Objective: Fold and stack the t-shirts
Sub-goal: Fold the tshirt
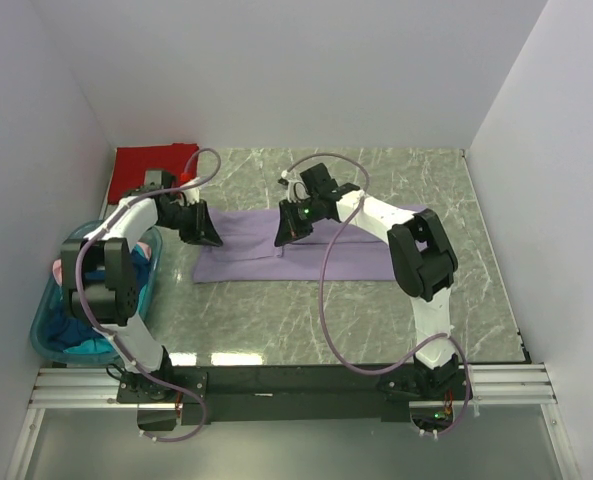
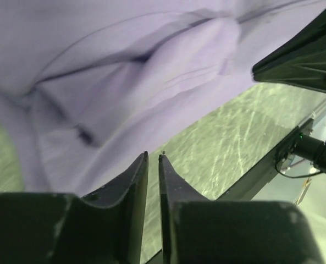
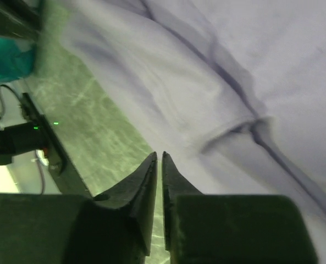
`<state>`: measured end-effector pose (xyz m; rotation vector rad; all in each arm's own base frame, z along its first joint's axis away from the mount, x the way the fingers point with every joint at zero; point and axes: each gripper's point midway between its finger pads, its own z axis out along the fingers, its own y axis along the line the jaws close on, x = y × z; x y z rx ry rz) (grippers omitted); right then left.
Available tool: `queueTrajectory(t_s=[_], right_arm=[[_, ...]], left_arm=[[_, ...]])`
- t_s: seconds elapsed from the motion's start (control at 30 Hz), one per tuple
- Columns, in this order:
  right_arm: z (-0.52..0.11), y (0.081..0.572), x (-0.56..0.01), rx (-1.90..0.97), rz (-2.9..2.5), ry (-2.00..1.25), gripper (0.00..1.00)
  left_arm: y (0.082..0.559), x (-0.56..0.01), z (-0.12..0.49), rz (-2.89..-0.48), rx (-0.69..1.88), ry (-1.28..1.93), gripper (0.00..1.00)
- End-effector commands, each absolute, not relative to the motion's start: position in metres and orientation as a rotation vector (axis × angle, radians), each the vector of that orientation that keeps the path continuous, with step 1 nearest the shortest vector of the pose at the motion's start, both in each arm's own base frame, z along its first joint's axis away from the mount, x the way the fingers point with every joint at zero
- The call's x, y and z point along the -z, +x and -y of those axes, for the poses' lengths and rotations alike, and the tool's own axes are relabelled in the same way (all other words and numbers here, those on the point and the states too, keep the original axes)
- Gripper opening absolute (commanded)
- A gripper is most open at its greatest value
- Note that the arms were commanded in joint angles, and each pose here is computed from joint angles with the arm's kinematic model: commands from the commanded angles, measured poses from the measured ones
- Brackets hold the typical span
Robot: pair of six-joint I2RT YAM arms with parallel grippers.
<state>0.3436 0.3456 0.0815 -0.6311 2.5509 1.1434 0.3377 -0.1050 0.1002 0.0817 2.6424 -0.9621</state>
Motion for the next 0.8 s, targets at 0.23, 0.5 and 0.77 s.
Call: queueTrajectory(t_s=[0.23, 0.5, 0.77], right_arm=[[-0.375, 0.358, -0.07, -1.207, -2.532, -0.678, 0.11], [-0.363, 0.382, -0.039, -1.122, -2.587, -0.6, 0.1], [-0.352, 0.381, -0.074, -1.182, -2.545, -0.602, 0.23]], left_arm=[[0.38, -0.093, 0.129, -2.554, 1.012, 0.148, 0.12], [0.429, -0.046, 0.122, -2.58, 0.97, 0.066, 0.11], [0.464, -0.055, 0.114, -2.535, 0.877, 0.126, 0.15]])
